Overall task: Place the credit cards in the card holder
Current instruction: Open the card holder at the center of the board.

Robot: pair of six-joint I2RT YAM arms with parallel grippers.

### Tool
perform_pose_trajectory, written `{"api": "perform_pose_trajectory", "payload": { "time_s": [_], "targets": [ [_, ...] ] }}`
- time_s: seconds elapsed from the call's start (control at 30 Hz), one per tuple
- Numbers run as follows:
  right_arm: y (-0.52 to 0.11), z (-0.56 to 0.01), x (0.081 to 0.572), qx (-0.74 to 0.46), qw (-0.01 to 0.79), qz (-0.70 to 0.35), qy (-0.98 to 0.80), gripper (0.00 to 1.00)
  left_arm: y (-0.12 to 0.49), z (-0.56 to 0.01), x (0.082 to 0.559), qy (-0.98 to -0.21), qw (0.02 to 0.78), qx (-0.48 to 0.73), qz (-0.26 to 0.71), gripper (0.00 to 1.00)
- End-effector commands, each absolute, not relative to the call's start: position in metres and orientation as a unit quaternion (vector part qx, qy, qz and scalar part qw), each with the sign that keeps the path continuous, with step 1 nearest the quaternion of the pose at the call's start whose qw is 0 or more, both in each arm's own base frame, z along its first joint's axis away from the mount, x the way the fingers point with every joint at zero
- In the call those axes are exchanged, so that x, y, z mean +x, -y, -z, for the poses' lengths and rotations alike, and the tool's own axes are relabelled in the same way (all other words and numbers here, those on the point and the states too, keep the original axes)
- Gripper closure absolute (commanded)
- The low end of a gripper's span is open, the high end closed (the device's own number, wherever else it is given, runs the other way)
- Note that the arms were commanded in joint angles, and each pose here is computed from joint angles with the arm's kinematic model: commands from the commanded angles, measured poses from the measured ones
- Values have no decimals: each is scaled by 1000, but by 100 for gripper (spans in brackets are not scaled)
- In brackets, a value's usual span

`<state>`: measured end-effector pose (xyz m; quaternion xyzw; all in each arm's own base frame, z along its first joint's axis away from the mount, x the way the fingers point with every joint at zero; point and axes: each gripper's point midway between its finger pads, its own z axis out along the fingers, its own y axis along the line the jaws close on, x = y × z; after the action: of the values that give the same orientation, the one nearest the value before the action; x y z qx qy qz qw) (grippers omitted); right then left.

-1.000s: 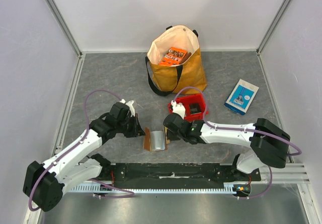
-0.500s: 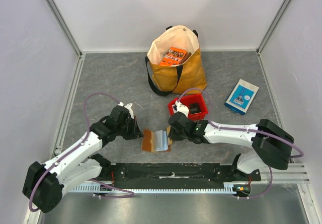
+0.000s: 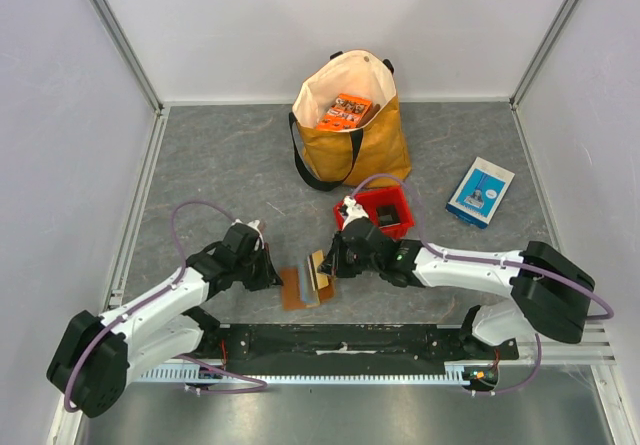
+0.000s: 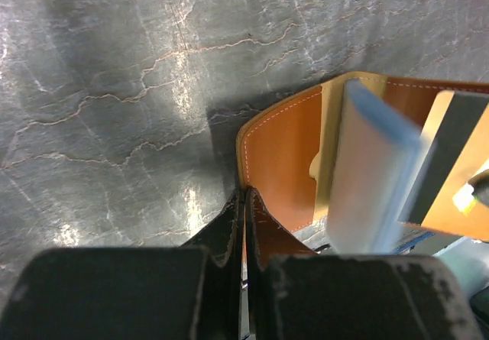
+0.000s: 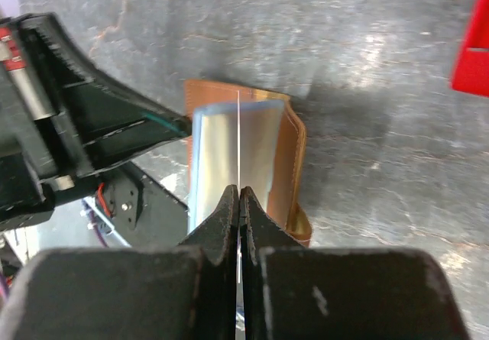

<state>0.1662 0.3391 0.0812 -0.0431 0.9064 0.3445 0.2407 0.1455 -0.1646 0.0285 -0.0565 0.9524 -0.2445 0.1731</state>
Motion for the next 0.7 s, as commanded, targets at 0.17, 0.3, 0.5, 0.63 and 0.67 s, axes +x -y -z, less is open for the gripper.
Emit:
{"api": "perform_pose_trajectory", "payload": {
  "time_s": [0.17,0.3,0.5,0.63,0.67],
  "targets": [
    [-341,-81,180,-60,267,-307,-911,100,178,-44,163,-933,213,-70,280,98],
    [-326,-84,186,-50,291,-279,-914,100,182,-63,163,-922,231,-57,306,98],
    [-325,-125,192,-36,328,-314,-890,100,185,-88,163,-911,248,-51,325,98],
    [-334,-160,195,-42,351,-335,-873,100,187,-89,165,-913,244,-48,323,98],
    [-339,-165,194,-48,353,-339,-871,100,187,-89,166,-913,245,-47,324,98]
  ]
}}
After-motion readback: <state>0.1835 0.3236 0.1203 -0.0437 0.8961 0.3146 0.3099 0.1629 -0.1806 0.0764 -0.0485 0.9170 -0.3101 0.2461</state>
